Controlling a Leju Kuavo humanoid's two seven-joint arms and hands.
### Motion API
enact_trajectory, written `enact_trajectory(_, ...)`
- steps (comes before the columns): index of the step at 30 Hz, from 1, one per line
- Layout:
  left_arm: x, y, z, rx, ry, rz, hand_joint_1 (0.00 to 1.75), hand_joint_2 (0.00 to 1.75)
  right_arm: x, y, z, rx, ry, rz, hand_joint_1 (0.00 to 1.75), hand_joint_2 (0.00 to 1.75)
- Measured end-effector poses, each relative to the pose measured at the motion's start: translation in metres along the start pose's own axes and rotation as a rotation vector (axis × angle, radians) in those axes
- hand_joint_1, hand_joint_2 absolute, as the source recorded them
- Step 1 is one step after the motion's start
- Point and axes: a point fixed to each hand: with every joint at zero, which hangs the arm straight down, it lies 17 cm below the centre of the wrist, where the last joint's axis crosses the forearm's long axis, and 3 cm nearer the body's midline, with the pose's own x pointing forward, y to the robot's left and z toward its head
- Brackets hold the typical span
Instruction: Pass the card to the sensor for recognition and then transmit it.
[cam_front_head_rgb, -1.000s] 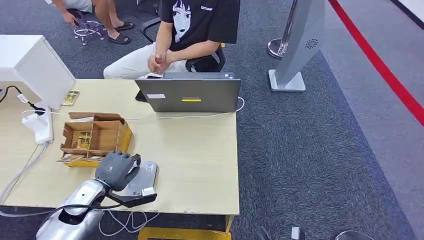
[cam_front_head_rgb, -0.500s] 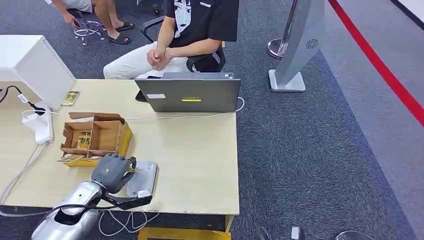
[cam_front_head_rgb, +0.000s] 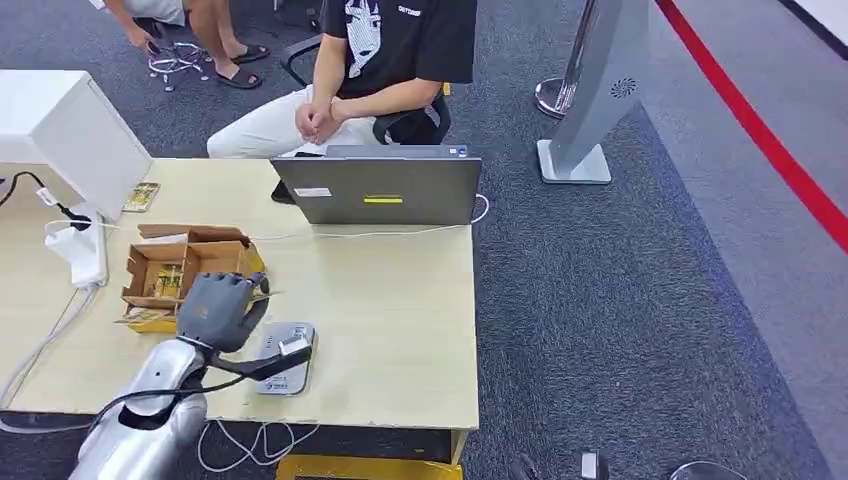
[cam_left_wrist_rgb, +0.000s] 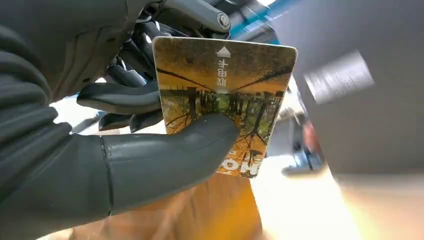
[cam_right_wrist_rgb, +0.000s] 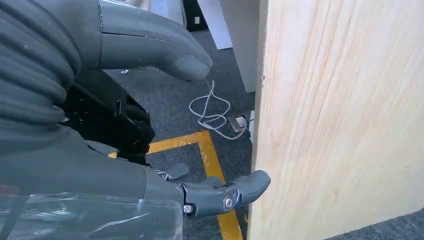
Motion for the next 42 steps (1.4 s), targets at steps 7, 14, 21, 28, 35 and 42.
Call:
enact_trajectory(7, -0.017, 0.049, -0.019, 0.136, 0.06, 0.01, 1.75, 1.75, -0.001, 0.0, 0.0, 0.002, 0.008, 0.002, 0.0, 1.75)
enact_trajectory(14, -0.026, 0.085, -0.02, 0.257, 0.089, -0.007, 1.75, 1.75, -0.003, 0.001, 0.0, 0.004, 0.015, 0.004, 0.0, 1.75)
enact_trajectory(21, -0.052, 0.111, -0.026, 0.305, 0.14, -0.018, 1.75, 1.75, -0.004, 0.002, 0.0, 0.005, 0.021, 0.005, 0.0, 1.75)
enact_trajectory(28, -0.067, 0.136, -0.042, 0.34, 0.16, -0.054, 1.75, 1.75, -0.005, 0.005, -0.001, 0.014, 0.027, 0.014, 0.0, 1.75)
enact_trajectory(35, -0.072, 0.136, -0.047, 0.336, 0.164, -0.062, 1.69, 1.75, -0.006, 0.007, -0.002, 0.017, 0.034, 0.014, 0.0, 1.75)
enact_trajectory(42, -0.075, 0.129, -0.046, 0.317, 0.169, -0.06, 1.69, 1.75, -0.006, 0.007, -0.002, 0.018, 0.034, 0.014, 0.0, 1.75)
